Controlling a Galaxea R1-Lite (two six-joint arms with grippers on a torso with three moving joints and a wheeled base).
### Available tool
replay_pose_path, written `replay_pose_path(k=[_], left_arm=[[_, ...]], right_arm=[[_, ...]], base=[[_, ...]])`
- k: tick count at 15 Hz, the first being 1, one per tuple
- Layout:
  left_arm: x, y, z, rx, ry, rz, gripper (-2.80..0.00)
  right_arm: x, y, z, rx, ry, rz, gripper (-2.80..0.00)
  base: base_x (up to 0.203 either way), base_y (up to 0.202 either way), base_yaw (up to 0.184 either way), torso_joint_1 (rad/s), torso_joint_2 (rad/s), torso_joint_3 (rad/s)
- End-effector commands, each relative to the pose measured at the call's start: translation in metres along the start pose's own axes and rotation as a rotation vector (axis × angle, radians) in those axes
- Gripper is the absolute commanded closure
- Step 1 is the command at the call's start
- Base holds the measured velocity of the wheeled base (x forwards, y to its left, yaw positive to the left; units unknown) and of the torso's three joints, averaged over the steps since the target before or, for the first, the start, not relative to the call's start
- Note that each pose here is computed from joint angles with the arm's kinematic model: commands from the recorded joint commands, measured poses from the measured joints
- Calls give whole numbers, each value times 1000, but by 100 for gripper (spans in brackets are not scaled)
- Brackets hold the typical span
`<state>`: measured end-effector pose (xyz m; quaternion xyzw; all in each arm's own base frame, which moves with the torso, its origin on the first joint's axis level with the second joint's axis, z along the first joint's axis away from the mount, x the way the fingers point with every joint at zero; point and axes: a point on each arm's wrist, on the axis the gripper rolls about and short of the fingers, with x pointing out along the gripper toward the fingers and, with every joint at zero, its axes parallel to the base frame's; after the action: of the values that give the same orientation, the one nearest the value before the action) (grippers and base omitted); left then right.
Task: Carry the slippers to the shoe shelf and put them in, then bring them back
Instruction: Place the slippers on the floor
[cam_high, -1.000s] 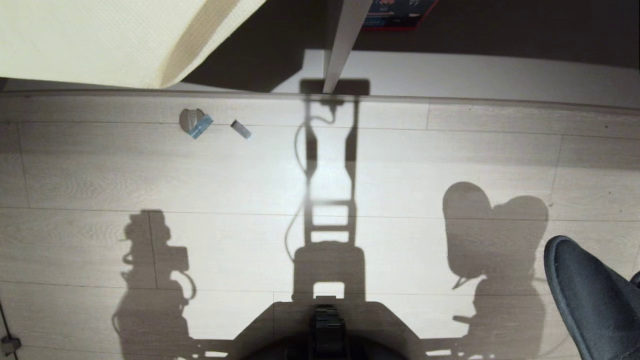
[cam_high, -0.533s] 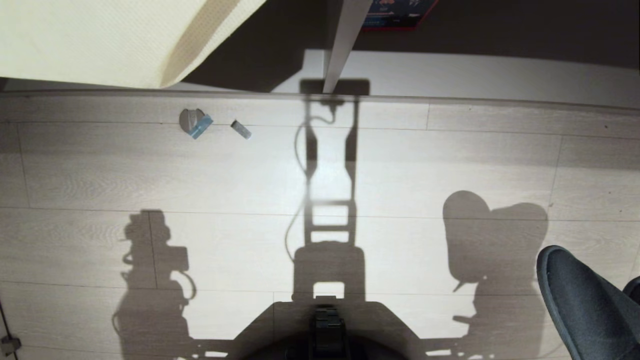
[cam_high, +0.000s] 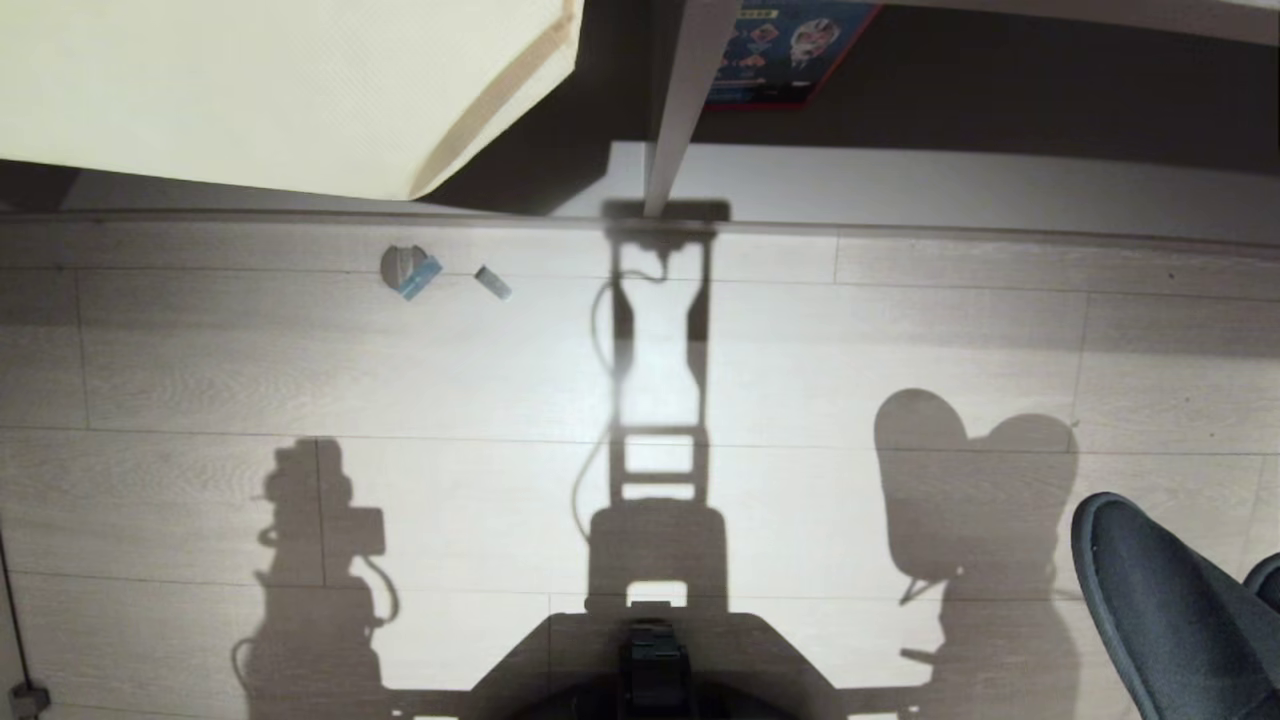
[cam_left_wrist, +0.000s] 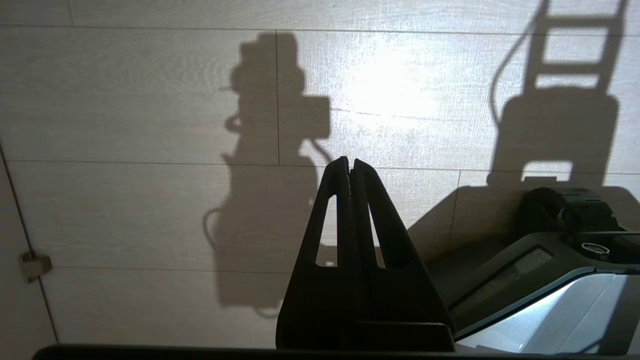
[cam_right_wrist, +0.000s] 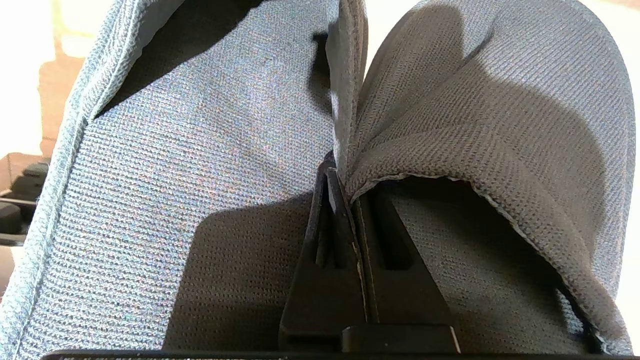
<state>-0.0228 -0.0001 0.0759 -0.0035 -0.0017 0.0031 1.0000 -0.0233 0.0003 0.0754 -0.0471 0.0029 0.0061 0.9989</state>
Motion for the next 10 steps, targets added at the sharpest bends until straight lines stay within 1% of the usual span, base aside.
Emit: replay_pose_path(k=[1, 10], left_arm=[[0, 0, 0, -1, -1, 0, 0], [0, 0, 0, -2, -1, 1, 0]], right_arm=[[0, 0, 0, -1, 6, 2, 0], [0, 0, 0, -2, 6, 7, 0]], base=[[0, 0, 0, 2, 7, 210], [0, 0, 0, 2, 1, 201]])
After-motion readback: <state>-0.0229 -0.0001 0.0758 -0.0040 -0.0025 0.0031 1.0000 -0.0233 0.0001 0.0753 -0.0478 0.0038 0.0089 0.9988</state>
